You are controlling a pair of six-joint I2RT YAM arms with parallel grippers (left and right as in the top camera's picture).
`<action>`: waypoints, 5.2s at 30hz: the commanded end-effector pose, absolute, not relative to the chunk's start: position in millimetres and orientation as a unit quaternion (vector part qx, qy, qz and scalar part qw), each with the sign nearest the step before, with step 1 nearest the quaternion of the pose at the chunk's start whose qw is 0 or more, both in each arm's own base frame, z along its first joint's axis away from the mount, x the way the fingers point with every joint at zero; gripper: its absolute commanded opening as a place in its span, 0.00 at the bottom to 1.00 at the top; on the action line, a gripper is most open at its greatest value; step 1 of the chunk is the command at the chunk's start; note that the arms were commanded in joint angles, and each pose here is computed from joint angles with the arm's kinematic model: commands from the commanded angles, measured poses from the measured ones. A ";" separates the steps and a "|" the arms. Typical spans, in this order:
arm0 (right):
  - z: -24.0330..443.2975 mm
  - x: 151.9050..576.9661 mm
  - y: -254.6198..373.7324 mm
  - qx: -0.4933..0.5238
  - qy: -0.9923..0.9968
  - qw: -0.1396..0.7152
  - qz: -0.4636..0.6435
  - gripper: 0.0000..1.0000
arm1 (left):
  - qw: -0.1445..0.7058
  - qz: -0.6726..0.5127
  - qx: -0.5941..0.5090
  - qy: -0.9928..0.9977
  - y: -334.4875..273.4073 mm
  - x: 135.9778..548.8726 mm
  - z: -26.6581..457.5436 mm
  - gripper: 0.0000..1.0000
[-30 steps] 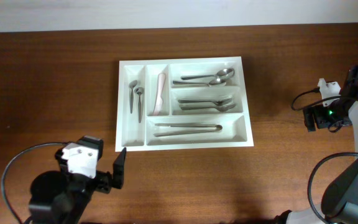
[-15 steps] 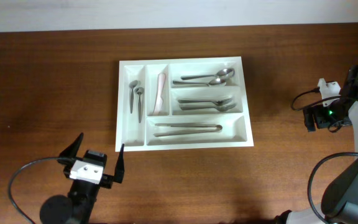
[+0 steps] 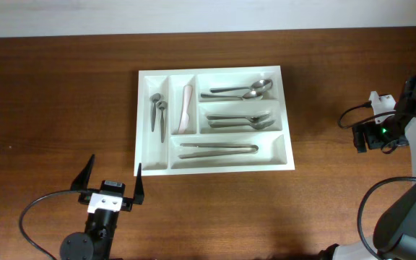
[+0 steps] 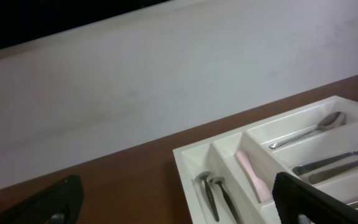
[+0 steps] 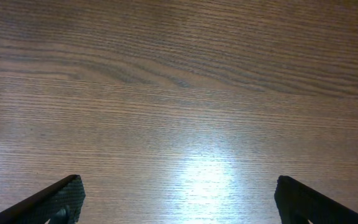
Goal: Pack container
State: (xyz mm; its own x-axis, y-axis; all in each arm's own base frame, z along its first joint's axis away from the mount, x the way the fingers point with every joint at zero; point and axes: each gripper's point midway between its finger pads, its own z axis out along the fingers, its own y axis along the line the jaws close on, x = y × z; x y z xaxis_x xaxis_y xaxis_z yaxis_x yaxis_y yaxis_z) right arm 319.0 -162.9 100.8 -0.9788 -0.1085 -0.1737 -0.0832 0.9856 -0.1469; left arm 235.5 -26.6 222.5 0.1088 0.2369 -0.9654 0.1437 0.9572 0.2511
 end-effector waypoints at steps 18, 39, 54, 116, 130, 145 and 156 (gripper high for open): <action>101.2 318.8 -163.3 -0.047 0.992 0.092 -0.069 0.99 | 0.687 0.020 0.150 0.711 -27.7 243.6 161.8 0.99; 101.2 318.8 -163.3 -0.047 0.992 0.092 -0.069 0.98 | 0.687 0.020 0.150 0.711 -27.7 243.6 161.8 0.99; 101.2 318.8 -163.3 -0.047 0.992 0.092 -0.069 0.99 | 0.687 0.020 0.150 0.711 -27.7 243.6 161.8 0.99; 316.4 207.4 37.8 -0.132 0.538 0.832 -0.021 0.99 | 0.687 0.020 0.150 0.711 -27.7 243.6 161.8 0.99; 267.5 229.0 18.4 -0.102 0.588 0.801 -0.053 0.99 | 0.687 0.020 0.150 0.711 -27.7 243.6 161.8 0.99; 217.5 242.1 18.9 -0.106 0.634 0.764 -0.045 0.99 | 0.687 0.020 0.150 0.711 -27.7 243.6 161.8 0.99; 158.1 245.0 20.6 -0.112 0.722 0.682 -0.027 0.99 | 0.687 0.020 0.150 0.711 -27.7 243.6 161.8 0.99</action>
State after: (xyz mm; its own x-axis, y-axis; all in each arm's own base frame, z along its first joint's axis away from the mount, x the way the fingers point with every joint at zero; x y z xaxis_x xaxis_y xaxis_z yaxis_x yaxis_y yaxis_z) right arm 245.3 22.8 159.8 -0.0400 -0.2078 -0.9774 -0.1351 0.9703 -0.2007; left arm 243.9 -26.8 162.8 -0.0186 0.2327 -0.9724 0.1781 0.9578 0.2258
